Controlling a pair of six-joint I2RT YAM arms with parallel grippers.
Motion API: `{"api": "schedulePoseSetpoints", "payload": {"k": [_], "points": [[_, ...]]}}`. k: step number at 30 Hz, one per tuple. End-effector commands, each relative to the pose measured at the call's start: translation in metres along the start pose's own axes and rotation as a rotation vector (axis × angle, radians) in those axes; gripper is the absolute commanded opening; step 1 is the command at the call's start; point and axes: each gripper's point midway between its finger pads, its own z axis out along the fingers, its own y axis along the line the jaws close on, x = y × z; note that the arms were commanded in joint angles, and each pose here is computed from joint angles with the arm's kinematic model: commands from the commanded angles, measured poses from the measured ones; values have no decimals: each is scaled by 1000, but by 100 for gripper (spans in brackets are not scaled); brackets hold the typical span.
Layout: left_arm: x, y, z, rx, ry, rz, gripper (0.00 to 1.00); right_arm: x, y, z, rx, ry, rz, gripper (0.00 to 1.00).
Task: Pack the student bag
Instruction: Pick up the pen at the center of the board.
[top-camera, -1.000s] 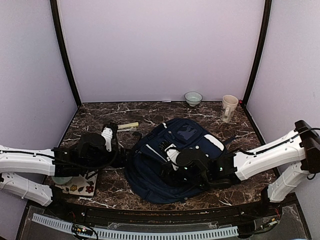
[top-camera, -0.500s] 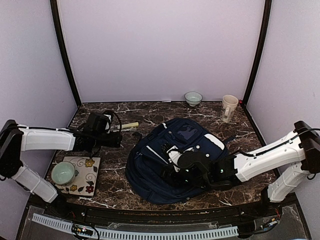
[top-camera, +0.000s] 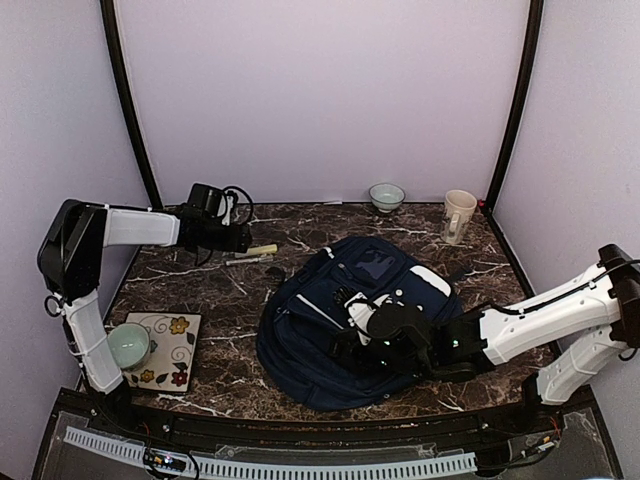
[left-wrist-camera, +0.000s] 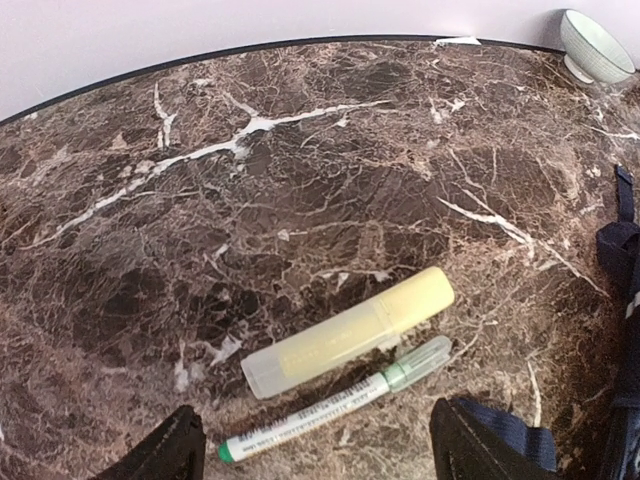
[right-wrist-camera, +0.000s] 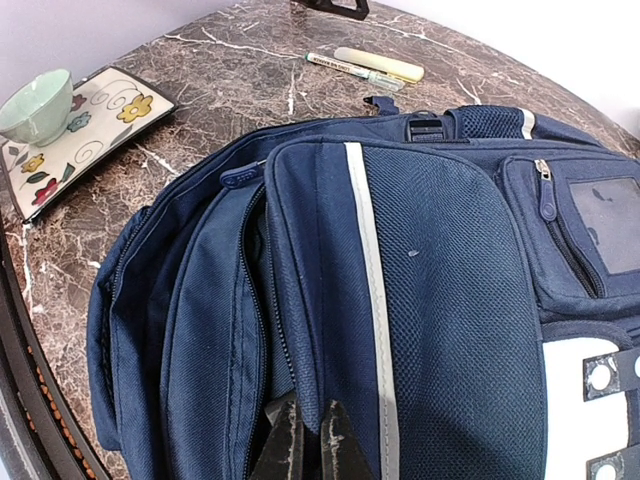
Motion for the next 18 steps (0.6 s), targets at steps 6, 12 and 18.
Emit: {"api": "schedulePoseSetpoints", "payload": {"k": [6,12,18], "points": [[13,21,33,104,124,-54,79,3,-8,-2,42,7,1,0],[30,13,37,159,154,-84,79,0,-5,-1,32,0,2,0],[45,11,38,174,177,-99,78,-2,-2,0,25,2,1,0]]}}
